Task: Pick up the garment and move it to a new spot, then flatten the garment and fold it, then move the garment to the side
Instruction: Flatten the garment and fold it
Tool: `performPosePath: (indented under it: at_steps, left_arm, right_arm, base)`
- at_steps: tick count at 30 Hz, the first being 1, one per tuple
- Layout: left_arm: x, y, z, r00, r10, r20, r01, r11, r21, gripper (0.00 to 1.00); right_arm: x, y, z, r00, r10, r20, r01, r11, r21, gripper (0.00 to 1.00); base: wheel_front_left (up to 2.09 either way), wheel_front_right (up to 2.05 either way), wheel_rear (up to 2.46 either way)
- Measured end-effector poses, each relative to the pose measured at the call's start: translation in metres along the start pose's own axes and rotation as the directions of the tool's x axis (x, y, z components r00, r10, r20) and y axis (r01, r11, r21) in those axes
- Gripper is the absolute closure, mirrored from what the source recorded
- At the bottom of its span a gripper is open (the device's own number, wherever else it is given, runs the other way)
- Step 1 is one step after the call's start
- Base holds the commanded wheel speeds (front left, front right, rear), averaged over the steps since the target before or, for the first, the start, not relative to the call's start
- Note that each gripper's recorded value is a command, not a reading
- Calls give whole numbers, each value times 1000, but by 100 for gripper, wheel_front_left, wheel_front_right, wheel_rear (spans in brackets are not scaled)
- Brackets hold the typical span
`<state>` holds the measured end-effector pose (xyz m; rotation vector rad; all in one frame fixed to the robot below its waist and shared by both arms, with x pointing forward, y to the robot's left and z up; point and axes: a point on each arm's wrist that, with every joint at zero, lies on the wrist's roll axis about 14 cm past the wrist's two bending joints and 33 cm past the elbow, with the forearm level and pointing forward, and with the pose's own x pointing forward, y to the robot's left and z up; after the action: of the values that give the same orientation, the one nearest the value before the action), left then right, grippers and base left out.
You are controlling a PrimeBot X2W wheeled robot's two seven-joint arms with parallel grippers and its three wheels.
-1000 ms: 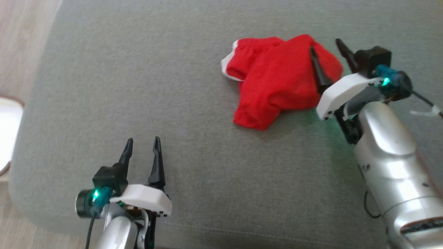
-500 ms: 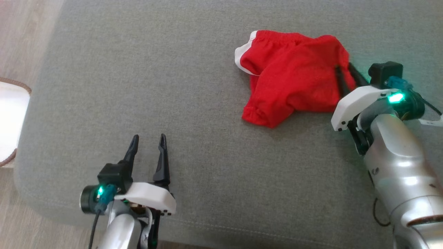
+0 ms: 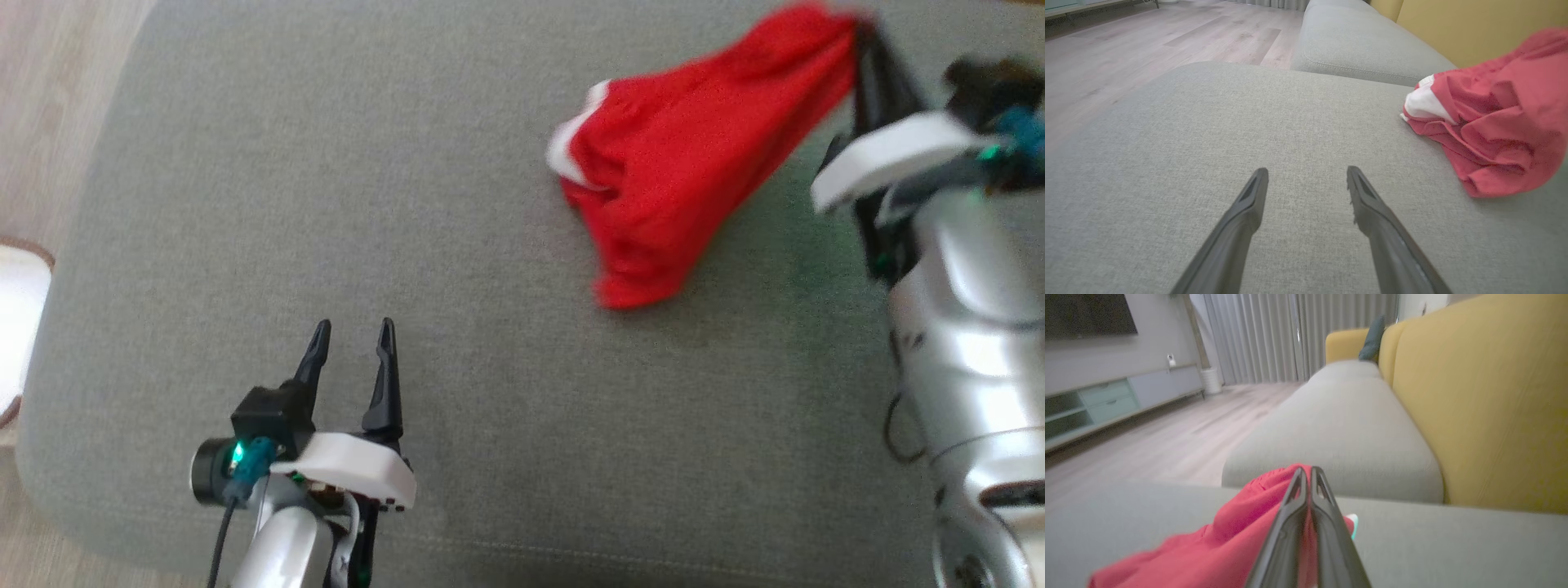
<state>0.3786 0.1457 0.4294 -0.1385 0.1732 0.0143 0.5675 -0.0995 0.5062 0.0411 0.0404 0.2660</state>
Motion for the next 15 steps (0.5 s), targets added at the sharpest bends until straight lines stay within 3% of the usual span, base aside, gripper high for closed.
performPosePath:
  at_steps: [4,9,12,15]
  left_arm:
    - [-5,-7,5,1000,-21,16,21,1000,-2,0]
    - [-16,-15,5,999,-50,18,51,999,-7,0]
    - [-21,-19,5,998,-63,19,63,998,-12,0]
    - [-23,-21,5,997,-70,20,70,997,-17,0]
  right_arm:
    - [-3,-11,80,977,-16,211,23,999,-28,100]
    - [-23,-9,144,931,16,365,33,991,-128,100]
    - [-32,2,158,920,58,389,18,982,-189,100]
    - [-30,30,139,936,127,329,-55,974,-220,100]
  base:
    - [0,0,0]
    - [0,0,0]
    - [0,0,0]
    - [0,0,0]
